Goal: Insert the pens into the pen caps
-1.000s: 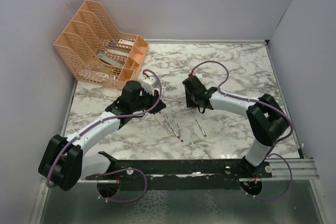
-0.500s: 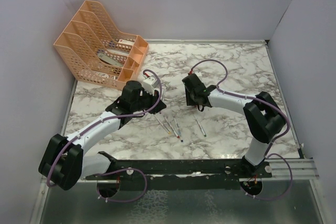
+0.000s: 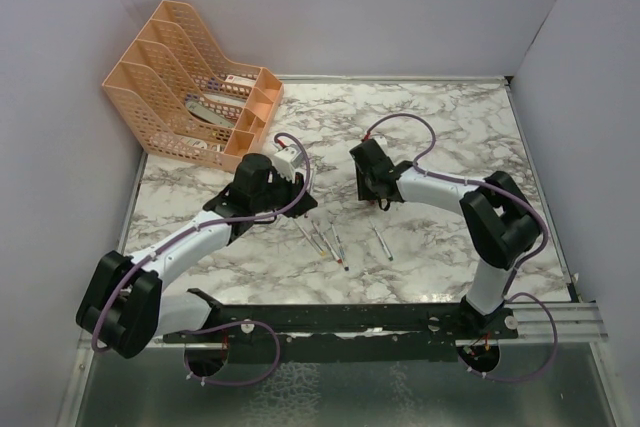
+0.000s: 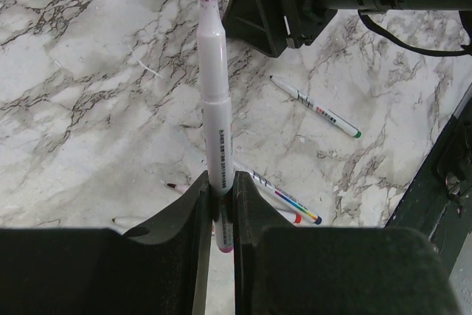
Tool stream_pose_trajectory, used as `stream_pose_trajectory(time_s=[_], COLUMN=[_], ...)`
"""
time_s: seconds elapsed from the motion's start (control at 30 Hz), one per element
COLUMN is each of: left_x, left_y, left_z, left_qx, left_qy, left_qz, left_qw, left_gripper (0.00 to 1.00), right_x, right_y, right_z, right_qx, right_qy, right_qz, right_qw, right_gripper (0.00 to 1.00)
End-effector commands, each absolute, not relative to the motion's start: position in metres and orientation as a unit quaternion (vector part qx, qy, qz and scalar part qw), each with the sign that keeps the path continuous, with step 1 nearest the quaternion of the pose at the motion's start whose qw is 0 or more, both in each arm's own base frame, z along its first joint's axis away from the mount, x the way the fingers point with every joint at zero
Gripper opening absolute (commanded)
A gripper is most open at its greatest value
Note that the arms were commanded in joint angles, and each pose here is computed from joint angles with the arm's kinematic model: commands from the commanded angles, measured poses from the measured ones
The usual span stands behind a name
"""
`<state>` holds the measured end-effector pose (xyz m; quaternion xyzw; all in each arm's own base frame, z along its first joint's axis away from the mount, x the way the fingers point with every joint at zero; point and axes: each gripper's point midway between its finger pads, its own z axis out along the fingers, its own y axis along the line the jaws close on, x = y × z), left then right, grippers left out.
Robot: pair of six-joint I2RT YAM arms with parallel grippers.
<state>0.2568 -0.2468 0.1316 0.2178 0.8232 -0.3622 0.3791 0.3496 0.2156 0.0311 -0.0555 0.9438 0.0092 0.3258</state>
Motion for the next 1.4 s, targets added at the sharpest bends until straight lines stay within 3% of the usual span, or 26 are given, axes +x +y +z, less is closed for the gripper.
stream_pose_trajectory(time_s=[0.0, 0.33, 0.43, 0.6, 0.77, 1.03, 1.37], left_x=[0.263, 0.267, 0.269, 0.268, 0.268, 0.258, 0.248], left_y=[-0.255, -0.257, -0.257, -0.257, -0.251, -0.252, -0.273], left_z=[0.146, 0.145, 0.146, 0.153, 0.154, 0.147, 0.191], left_qx=[0.228, 0.227, 0.228, 0.227, 0.22, 0.234, 0.273], left_qy=[0.809, 0.81, 0.81, 0.804, 0.81, 0.808, 0.735], left_qz=[-0.376, -0.373, -0.372, -0.377, -0.363, -0.372, -0.448], left_qw=[0.39, 0.391, 0.393, 0.4, 0.406, 0.392, 0.43], left_gripper=[0.0, 0.0, 0.0, 0.0, 0.0, 0.0, 0.0], right_x=[0.355, 0.345, 0.337, 0.324, 0.325, 0.354, 0.37], right_y=[0.223, 0.222, 0.222, 0.223, 0.227, 0.248, 0.258], right_z=[0.025, 0.016, 0.011, 0.004, 0.01, 0.077, 0.227], right_qx=[-0.058, -0.059, -0.055, -0.052, -0.05, -0.05, -0.031], right_qy=[0.944, 0.951, 0.955, 0.963, 0.961, 0.927, 0.805], right_qz=[0.026, 0.028, 0.034, 0.048, 0.057, 0.113, 0.231], right_qw=[0.324, 0.304, 0.288, 0.262, 0.264, 0.353, 0.545], right_gripper=[0.38, 0.32, 0.25, 0.02, 0.01, 0.01, 0.01])
